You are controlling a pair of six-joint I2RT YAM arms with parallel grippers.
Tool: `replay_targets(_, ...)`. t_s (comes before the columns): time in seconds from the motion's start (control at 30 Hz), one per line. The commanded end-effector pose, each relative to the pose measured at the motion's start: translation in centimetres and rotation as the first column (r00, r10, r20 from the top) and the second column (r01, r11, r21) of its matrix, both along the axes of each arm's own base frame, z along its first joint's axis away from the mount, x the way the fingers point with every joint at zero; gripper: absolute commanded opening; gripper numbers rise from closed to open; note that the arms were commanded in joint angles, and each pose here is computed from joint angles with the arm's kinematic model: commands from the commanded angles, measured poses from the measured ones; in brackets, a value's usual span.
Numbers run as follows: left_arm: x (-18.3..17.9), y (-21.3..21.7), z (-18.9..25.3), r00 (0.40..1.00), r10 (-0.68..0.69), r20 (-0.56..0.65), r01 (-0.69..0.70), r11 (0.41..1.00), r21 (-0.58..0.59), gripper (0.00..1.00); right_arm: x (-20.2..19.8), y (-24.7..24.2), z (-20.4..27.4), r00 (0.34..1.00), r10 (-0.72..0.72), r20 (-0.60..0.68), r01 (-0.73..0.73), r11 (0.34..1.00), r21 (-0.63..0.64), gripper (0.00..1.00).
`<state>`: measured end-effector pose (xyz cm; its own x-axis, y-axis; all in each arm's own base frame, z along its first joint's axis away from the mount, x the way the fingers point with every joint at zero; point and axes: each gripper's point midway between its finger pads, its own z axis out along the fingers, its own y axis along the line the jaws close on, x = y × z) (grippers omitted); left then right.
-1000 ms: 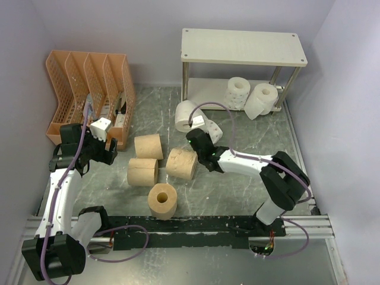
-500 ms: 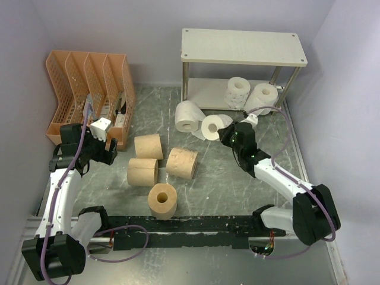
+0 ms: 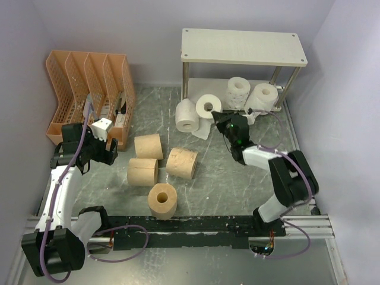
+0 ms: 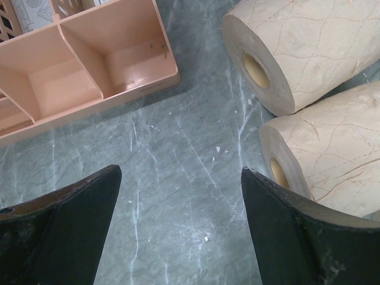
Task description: Place and organize the paper towels onto the shelf
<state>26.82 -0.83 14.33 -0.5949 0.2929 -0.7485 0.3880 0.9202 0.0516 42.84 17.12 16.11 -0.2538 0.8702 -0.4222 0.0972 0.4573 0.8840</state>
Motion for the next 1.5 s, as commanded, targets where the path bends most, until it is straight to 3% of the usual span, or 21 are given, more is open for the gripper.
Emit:
replay_targets(0.0, 0.4, 0.5, 0.5, 1.000, 0.007, 0.018, -0.008, 1.000, 0.020, 0.94, 4.8, -0.4, 6.4, 0.982, -0.088, 0.170, 0.052, 0.977, 0.206, 0.00)
replay_targets(0.23, 0.5, 0.6, 0.5, 1.000, 0.017, 0.018, -0.017, 1.000, 0.021, 0.94, 11.1, -0.8, 7.8, 0.977, -0.131, 0.165, 0.087, 0.964, 0.249, 0.00)
replay_targets(0.33, 0.5, 0.7, 0.4, 1.000, 0.020, 0.012, -0.020, 1.000, 0.023, 0.94, 12.6, -1.7, 6.3, 0.981, -0.164, 0.106, 0.129, 0.952, 0.278, 0.00)
replay_targets(0.47, 0.6, 0.7, 0.3, 1.000, 0.020, 0.009, -0.020, 1.000, 0.022, 0.94, 13.1, -2.6, 3.3, 0.985, -0.173, 0.013, 0.160, 0.932, 0.325, 0.00)
replay_targets(0.7, 0.6, 0.6, 0.2, 1.000, 0.018, 0.002, -0.018, 1.000, 0.021, 0.94, 12.4, -3.4, 1.9, 0.983, -0.179, -0.036, 0.181, 0.935, 0.306, 0.00)
replay_targets(1.07, 0.6, 0.7, -0.1, 1.000, 0.019, -0.010, -0.018, 1.000, 0.023, 0.94, 14.3, -10.0, 1.0, 0.967, -0.250, -0.058, 0.257, 0.939, 0.227, 0.00)
replay_targets(1.13, 0.7, 0.8, -0.1, 1.000, 0.025, -0.012, -0.024, 0.999, 0.025, 0.94, 14.8, -10.6, 1.5, 0.970, -0.239, -0.044, 0.243, 0.943, 0.226, 0.09)
replay_targets(1.2, 0.7, 0.8, -0.3, 0.999, 0.027, -0.017, -0.026, 0.999, 0.025, 0.94, 15.2, -10.8, 2.4, 0.974, -0.225, -0.015, 0.223, 0.951, 0.212, 0.31)
replay_targets(1.27, 0.7, 0.8, -0.4, 0.999, 0.029, -0.022, -0.028, 0.999, 0.027, 0.94, 15.6, -10.7, 3.8, 0.977, -0.212, 0.026, 0.204, 0.962, 0.183, 0.67)
replay_targets(1.3, 0.7, 0.9, -0.4, 0.999, 0.030, -0.023, -0.029, 0.999, 0.028, 0.94, 15.7, -10.6, 4.9, 0.978, -0.204, 0.053, 0.192, 0.966, 0.171, 0.98)
replay_targets(1.47, 0.7, 1.0, -0.6, 0.999, 0.034, -0.034, -0.033, 0.999, 0.030, 0.94, 14.8, -8.2, 10.4, 0.976, -0.078, 0.203, 0.047, 0.987, 0.154, 1.00)
